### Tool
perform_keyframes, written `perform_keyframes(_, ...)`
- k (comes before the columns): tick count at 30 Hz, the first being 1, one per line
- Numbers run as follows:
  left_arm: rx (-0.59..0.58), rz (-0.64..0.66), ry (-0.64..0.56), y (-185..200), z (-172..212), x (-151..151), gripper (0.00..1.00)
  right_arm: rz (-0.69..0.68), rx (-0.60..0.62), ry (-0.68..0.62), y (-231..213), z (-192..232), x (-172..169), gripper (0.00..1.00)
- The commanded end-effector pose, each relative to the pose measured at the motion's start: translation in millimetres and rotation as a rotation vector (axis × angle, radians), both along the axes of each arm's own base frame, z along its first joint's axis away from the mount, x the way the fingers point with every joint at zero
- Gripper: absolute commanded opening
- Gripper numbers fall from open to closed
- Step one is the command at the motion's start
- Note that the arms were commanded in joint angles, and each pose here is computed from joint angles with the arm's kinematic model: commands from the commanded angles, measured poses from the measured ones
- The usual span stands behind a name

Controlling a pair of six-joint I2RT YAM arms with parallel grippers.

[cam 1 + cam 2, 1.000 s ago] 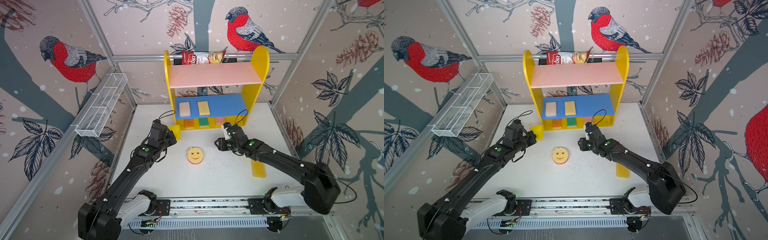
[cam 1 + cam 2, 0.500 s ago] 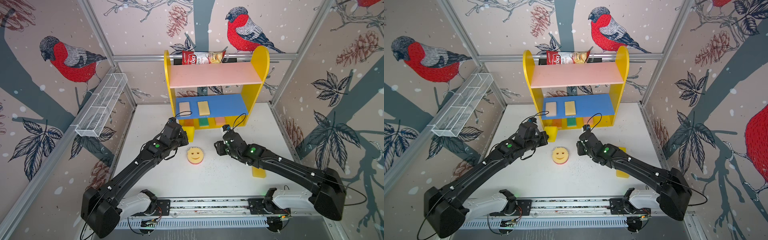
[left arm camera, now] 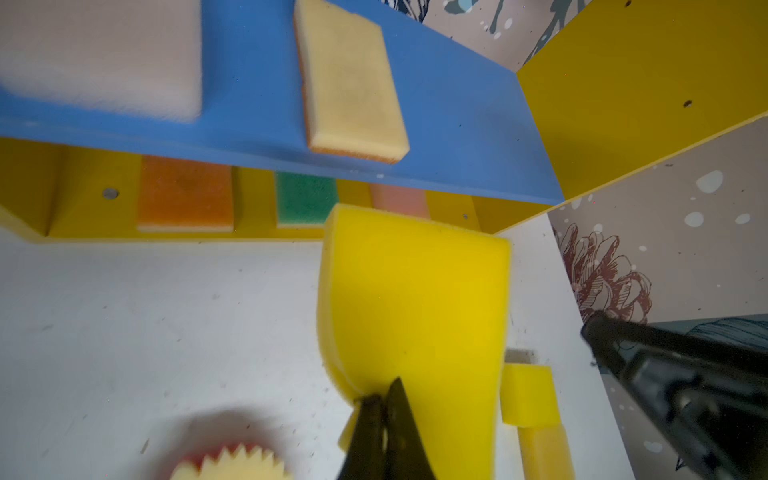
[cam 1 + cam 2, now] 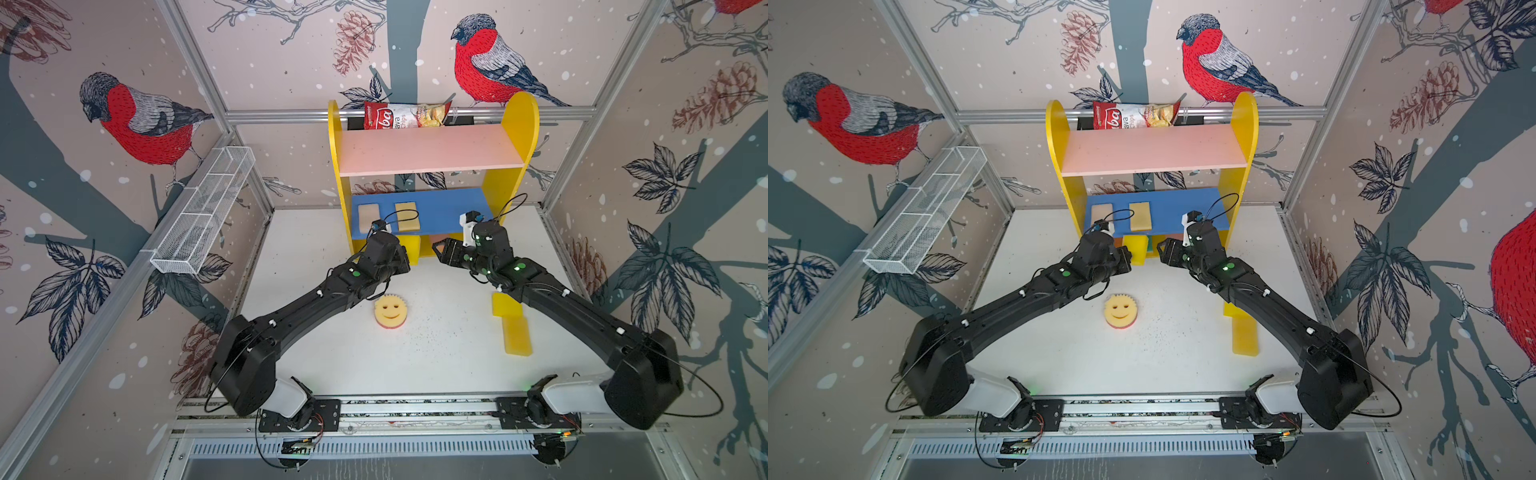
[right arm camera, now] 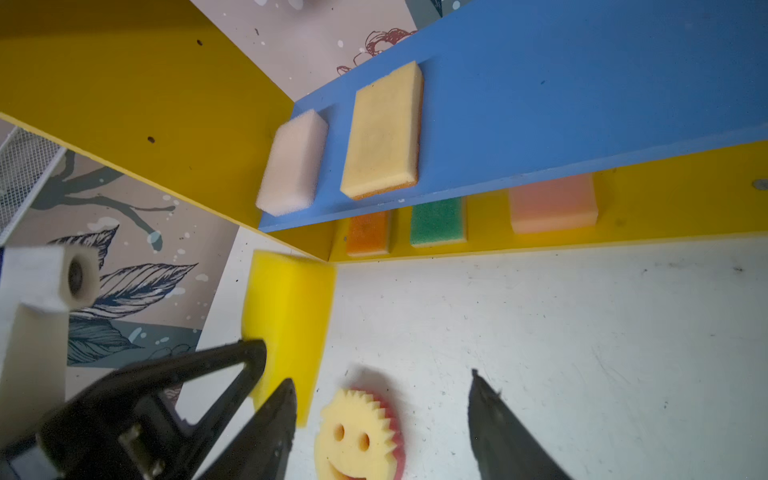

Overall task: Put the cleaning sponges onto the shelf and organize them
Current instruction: 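Pass the yellow sponge from left gripper into the closing right gripper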

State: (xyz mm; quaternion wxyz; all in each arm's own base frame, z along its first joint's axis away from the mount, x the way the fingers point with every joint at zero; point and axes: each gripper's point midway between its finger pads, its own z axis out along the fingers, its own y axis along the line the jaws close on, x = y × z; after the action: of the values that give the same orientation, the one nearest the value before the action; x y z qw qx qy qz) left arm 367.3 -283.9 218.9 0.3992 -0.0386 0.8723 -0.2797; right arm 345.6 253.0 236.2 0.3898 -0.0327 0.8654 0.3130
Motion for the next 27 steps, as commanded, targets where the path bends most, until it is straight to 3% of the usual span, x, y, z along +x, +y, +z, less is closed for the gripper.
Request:
perform_keyframes(1,-0.039,-0.019,-0.072,-19.7,21.7,17.3,0.0,0.065,0.037,-0.037,9.6,9.3,-2.2,0.67)
perform_keyframes(6,-0.035,-0.049,-0.063,-38.3,22.9,28.5,0.0,0.11,0.033,0.018,18.1,-0.9,0.6,0.67)
perform_keyframes(10,-0.029,-0.07,-0.047,-51.4,17.7,28.1,0.0,0.161,0.117,0.005,30.5,5.2,-0.6,0.66)
perform_keyframes(14,-0.046,-0.077,-0.041,-55.7,15.1,24.7,0.0,0.125,0.124,-0.006,25.9,4.2,6.5,0.62)
perform_keyframes(16,-0.053,-0.084,-0.032,-57.9,11.8,22.7,0.0,0.106,0.136,0.002,21.7,0.5,9.6,0.55)
perform_keyframes(18,-0.058,-0.092,-0.022,-59.8,8.4,21.5,0.0,0.1,0.152,0.011,19.9,-2.5,12.3,0.33)
perform_keyframes(23,-0.084,-0.111,-0.021,-64.8,8.2,19.0,0.0,0.085,0.143,0.05,18.0,-11.5,18.7,0.14)
perform_keyframes(25,-0.086,-0.111,-0.025,-64.1,11.5,18.7,0.22,0.069,0.121,0.042,11.7,-9.5,24.3,0.05)
perform_keyframes(27,-0.084,-0.108,-0.04,-61.2,16.4,17.4,0.42,0.044,0.095,0.025,1.6,-4.8,31.4,0.02)
